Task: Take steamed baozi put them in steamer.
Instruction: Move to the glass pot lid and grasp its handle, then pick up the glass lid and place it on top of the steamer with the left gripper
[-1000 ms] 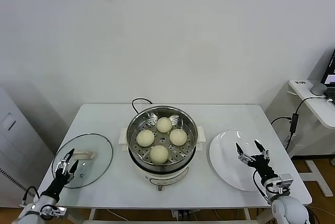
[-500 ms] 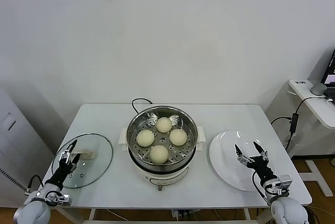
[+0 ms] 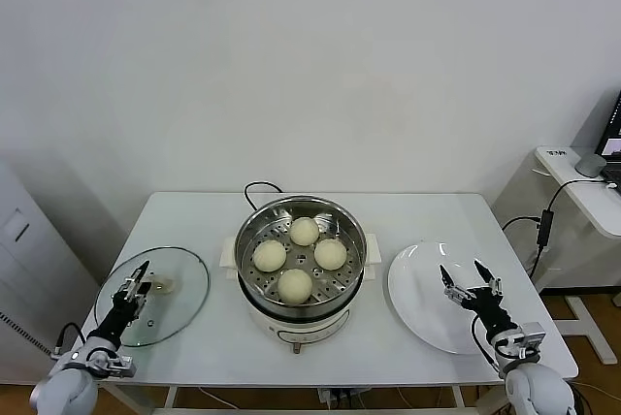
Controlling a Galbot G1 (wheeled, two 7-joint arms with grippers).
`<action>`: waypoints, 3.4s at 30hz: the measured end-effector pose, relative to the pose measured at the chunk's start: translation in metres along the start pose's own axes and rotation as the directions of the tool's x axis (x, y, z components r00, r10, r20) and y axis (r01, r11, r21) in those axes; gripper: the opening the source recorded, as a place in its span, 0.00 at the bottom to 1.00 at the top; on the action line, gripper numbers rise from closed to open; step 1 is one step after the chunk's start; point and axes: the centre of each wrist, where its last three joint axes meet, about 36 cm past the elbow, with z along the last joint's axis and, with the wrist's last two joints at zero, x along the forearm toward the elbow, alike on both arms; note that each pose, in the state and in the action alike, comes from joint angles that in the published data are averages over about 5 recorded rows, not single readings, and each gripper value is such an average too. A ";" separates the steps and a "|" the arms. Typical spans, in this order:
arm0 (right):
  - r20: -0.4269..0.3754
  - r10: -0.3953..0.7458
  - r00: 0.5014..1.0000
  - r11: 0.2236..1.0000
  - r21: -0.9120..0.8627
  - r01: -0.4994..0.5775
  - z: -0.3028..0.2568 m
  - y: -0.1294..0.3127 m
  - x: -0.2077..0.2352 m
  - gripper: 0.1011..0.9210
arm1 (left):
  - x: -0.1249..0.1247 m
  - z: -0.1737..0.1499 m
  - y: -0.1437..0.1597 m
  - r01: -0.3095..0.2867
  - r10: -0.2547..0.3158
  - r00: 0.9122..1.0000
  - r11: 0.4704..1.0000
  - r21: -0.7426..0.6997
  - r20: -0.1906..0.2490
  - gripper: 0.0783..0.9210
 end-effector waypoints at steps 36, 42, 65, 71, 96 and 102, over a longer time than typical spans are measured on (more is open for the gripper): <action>0.023 -0.003 1.000 1.000 0.013 0.002 -0.013 -0.008 -0.007 0.88 | -0.008 -0.049 0.166 0.133 -0.130 0.990 0.990 0.047 -0.059 0.03; 0.027 -0.002 1.000 1.000 0.012 0.002 -0.015 -0.008 -0.010 0.88 | -0.007 -0.086 0.197 0.125 -0.123 0.990 0.992 0.033 -0.072 0.03; 0.016 0.000 1.000 1.000 0.018 0.000 -0.015 -0.012 -0.012 0.88 | -0.017 -0.250 0.225 0.121 -0.116 0.990 0.991 0.061 -0.081 0.03; 0.010 -0.003 1.000 1.000 0.013 0.003 -0.011 -0.010 -0.013 0.88 | -0.023 -0.280 0.223 0.124 -0.118 0.991 0.989 0.078 -0.068 0.03; 0.001 0.001 1.000 1.000 0.007 -0.001 -0.005 -0.011 -0.014 0.88 | -0.029 -0.354 0.207 0.102 -0.104 0.994 0.991 0.084 0.017 0.03; 0.000 0.002 1.000 1.000 0.006 -0.002 -0.004 -0.012 -0.014 0.88 | -0.031 -0.361 0.203 0.103 -0.106 0.994 0.992 0.077 0.034 0.03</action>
